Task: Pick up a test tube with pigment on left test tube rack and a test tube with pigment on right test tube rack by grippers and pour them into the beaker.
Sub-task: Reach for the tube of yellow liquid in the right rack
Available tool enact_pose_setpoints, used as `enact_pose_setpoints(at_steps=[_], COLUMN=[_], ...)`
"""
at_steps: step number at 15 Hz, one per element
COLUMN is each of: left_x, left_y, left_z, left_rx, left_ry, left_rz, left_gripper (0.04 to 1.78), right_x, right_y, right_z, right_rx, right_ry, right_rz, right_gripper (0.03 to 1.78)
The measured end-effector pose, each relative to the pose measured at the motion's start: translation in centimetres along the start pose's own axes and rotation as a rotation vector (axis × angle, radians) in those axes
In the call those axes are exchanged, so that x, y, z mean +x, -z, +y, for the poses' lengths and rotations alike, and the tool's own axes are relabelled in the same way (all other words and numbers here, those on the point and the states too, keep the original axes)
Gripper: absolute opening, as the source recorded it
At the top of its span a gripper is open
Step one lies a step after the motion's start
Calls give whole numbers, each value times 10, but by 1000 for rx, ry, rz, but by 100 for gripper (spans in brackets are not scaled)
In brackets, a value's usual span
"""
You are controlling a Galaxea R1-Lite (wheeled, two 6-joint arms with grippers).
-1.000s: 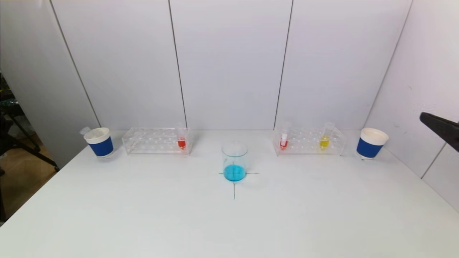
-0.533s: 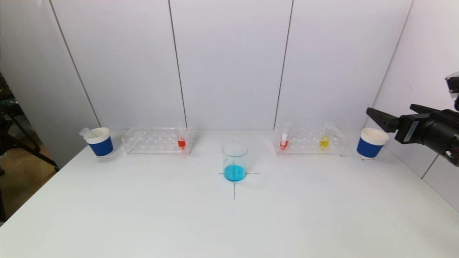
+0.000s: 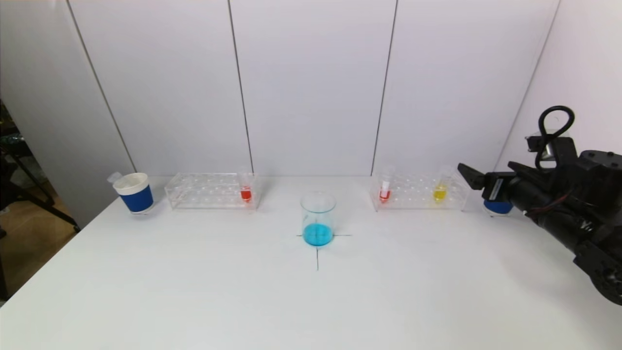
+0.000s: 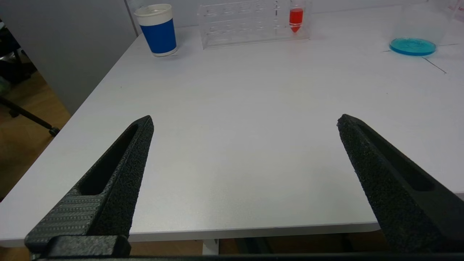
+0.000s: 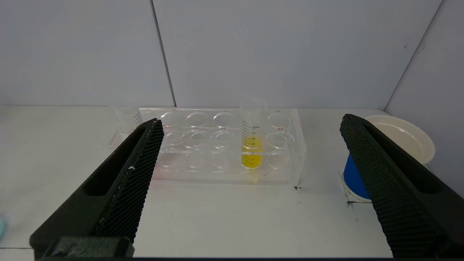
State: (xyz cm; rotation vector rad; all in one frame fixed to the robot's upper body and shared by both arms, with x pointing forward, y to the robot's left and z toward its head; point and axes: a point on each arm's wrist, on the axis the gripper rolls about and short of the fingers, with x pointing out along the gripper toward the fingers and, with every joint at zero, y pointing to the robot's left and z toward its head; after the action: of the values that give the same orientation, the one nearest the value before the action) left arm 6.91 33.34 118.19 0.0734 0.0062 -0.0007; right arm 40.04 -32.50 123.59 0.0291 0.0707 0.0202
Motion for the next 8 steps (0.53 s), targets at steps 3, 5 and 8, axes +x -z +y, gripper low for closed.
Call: enact_pose_setpoints(at_steps=[3, 5, 8], left_x=[0, 0, 0], left_y=[0, 0, 0], left_z=[0, 0, 0], left_rx=[0, 0, 0], left_ry=[0, 0, 0], left_rz=[0, 0, 0], left_gripper=[177, 177, 177], right_x=[22, 33, 48], right_y=[23, 36, 50], right_z=[1, 2, 2], right_rx=[2, 2, 3], right_ry=[28, 34, 46], right_rz=[-15, -9, 12], right_gripper=[177, 177, 177])
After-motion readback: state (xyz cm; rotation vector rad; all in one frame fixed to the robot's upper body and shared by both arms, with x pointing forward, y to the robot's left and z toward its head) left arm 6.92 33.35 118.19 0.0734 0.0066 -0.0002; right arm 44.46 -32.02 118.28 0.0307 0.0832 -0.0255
